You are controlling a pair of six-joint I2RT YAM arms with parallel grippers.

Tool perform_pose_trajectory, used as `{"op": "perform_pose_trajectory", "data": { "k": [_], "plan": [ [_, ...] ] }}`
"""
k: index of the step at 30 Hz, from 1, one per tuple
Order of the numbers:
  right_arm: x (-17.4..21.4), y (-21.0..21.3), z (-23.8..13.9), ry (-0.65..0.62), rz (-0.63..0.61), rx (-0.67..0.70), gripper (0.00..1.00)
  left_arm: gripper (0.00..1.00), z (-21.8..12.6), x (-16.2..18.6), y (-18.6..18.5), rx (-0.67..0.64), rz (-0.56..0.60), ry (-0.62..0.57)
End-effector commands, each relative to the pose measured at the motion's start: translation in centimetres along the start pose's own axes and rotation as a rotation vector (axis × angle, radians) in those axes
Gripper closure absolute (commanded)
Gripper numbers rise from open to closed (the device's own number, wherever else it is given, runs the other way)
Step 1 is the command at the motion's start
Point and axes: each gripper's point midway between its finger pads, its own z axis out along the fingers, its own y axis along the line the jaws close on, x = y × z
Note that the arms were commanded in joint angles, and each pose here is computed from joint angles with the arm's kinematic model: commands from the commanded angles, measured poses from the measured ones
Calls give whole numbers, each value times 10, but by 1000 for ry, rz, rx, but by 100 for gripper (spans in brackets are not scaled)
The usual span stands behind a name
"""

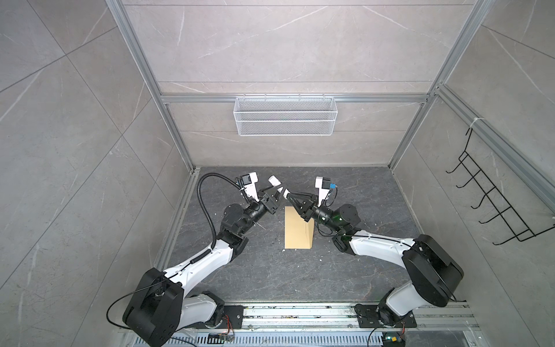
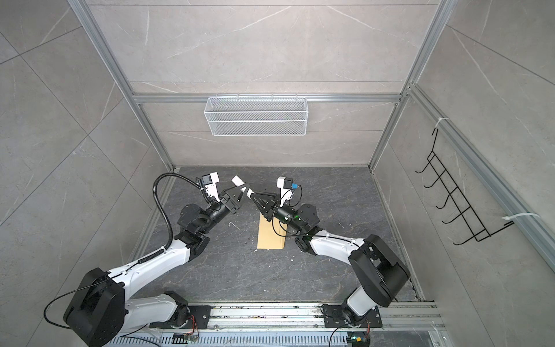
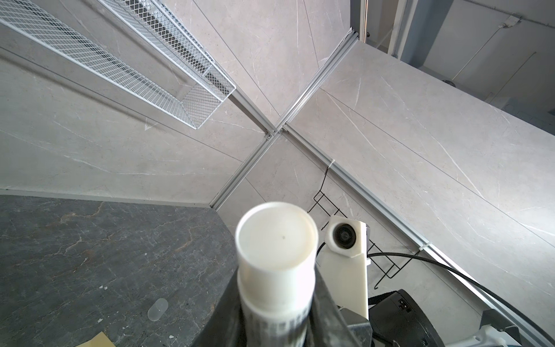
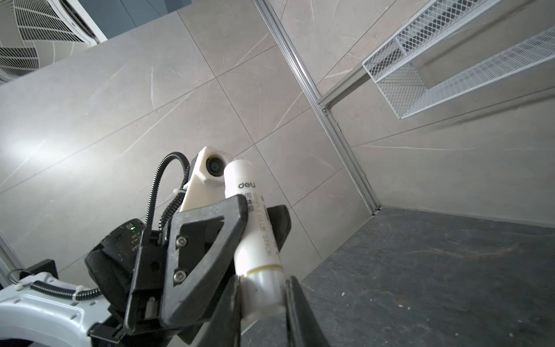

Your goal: Place the letter into the envelope and seal it

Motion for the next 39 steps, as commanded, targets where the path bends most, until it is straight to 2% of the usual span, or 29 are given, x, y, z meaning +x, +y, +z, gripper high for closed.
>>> {"op": "perform_pose_trajectory", "data": {
  "k": [1, 2, 3, 7, 12, 16, 19, 26, 32, 39],
  "plan": [
    [-52, 12, 2, -152, 0, -32, 100, 100, -3, 6, -16, 72, 49, 28],
    [-51, 12, 1, -143, -25, -26, 100, 100, -3, 6, -15, 66, 43, 30],
    [-49, 12, 1, -128, -62, -18, 96, 100, -2, 5, -13, 55, 35, 29],
    [-40, 9, -3, -59, -287, 56, 71, 100, -2, 2, -11, 30, 4, 19],
    [-31, 5, -22, -72, -735, 221, 54, 100, -1, -1, -10, 9, -5, 24],
    [-12, 9, -26, -74, -1101, 313, 48, 100, -3, -1, -10, 0, -4, 21],
    [1, 8, -25, -77, -1239, 353, 46, 100, -3, -1, -10, 1, -4, 20],
    [15, 1, -18, -69, -1300, 396, 51, 100, -4, 0, -8, -5, -2, 21],
    [15, 1, -12, -74, -1310, 410, 59, 100, -4, 1, -7, -7, -5, 23],
    [15, -1, -8, -73, -1315, 423, 63, 100, -4, 2, -6, -9, -8, 26]
  ]
}}
